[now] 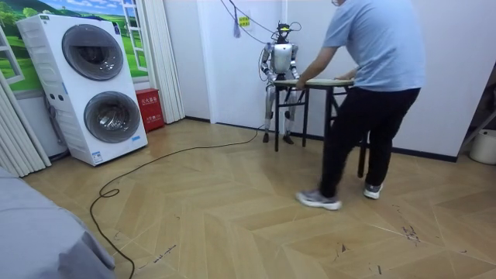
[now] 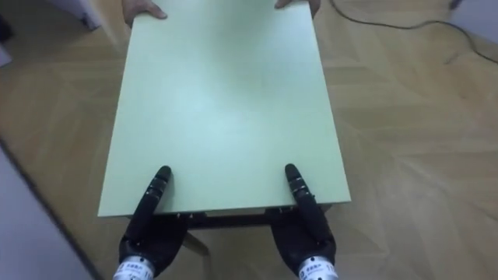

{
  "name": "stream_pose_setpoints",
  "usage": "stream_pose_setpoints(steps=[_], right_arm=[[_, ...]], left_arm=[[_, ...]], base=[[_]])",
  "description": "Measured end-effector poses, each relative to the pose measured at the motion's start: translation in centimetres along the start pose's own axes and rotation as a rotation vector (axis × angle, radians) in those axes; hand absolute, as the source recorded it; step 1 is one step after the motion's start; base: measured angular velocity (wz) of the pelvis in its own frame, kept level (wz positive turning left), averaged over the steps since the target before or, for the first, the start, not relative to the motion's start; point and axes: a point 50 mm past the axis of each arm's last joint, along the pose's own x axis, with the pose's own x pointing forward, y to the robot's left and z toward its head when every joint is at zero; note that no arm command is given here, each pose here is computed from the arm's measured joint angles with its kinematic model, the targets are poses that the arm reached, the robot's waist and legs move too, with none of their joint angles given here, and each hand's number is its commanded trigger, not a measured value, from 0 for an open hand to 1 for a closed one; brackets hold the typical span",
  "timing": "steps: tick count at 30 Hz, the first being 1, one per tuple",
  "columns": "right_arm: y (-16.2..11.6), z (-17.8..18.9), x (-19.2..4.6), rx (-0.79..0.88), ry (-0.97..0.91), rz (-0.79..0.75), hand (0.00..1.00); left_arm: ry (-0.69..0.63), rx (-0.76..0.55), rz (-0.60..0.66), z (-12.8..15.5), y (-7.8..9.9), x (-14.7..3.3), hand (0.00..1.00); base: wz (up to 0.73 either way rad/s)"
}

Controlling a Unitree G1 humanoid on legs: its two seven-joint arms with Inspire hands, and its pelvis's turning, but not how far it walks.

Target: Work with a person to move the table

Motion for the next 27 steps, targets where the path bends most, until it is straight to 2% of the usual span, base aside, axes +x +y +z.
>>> stream_pose_setpoints(steps=[5, 11, 17, 27], right_arm=[[-0.2, 0.1, -0.2, 0.004, -0.005, -0.008, 1.00], [-0.9, -0.1, -1.1, 0.032, -0.033, -0.037, 1.00], [-1.0, -0.2, -1.1, 0.020, -0.008, -0.053, 1.00], [-0.6, 0.1, -0.6, 0.010, -0.006, -0.049, 1.00]], left_arm=[[-0.001, 0.024, -0.009, -0.1, -0.2, 0.1, 1.00], [0.024, 0.049, 0.000, -0.4, -0.1, 0.0, 1.00], [0.021, 0.032, 0.031, -0.3, 0.4, -0.4, 1.00], [0.016, 0.029, 0.029, -0.2, 0.1, 0.0, 1.00]], base=[[0.50], [1.00], [0.40], [0.57]])
